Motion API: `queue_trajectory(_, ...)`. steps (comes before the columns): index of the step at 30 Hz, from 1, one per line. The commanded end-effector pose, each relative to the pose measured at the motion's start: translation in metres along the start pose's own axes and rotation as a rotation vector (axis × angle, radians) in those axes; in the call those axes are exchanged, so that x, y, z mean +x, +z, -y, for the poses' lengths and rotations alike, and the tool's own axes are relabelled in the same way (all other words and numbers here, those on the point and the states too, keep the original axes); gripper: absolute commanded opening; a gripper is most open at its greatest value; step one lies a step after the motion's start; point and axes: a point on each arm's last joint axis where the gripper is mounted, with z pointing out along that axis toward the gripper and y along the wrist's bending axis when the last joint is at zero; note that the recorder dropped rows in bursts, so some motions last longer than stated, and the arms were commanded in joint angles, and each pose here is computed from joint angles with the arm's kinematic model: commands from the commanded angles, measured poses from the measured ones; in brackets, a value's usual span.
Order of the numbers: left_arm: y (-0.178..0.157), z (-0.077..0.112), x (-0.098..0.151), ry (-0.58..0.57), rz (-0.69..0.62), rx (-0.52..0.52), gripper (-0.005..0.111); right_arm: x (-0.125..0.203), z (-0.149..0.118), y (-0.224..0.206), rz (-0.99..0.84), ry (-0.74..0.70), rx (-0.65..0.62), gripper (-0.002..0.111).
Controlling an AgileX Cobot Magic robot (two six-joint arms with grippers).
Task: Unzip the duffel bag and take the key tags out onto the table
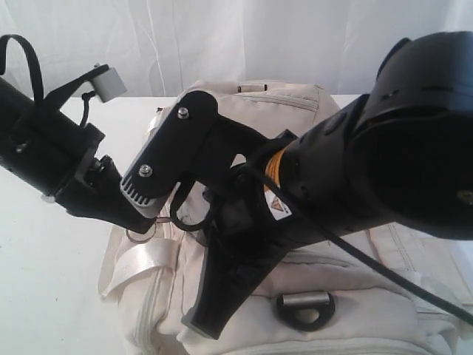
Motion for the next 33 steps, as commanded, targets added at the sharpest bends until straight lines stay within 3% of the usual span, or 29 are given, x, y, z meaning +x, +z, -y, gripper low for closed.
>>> queue_trajectory(1,0.0,-0.024,0.004,-0.004,-0.03,-0.194,0.0,0.013,0.001,-0.015,-0.093,0.006,0.008,0.0)
queue_trajectory(7,0.0,-0.03,0.003,-0.001,-0.01,-0.242,0.0,0.016,0.001,-0.019,-0.118,0.007,0.009,0.0)
queue_trajectory(13,-0.006,-0.047,0.002,-0.022,-0.003,-0.439,0.0,0.017,0.002,-0.021,-0.127,0.009,0.009,0.0)
queue_trajectory(19,-0.009,-0.052,0.001,-0.009,0.014,-0.511,0.0,0.019,0.002,-0.023,-0.146,0.012,0.008,0.0)
queue_trajectory(28,-0.018,-0.05,-0.007,-0.017,0.008,-0.517,0.0,0.021,0.001,-0.023,-0.164,0.016,0.007,0.0)
queue_trajectory(33,-0.033,-0.018,-0.019,0.016,0.083,-0.385,0.0,0.019,0.001,-0.022,-0.147,0.016,0.008,0.0)
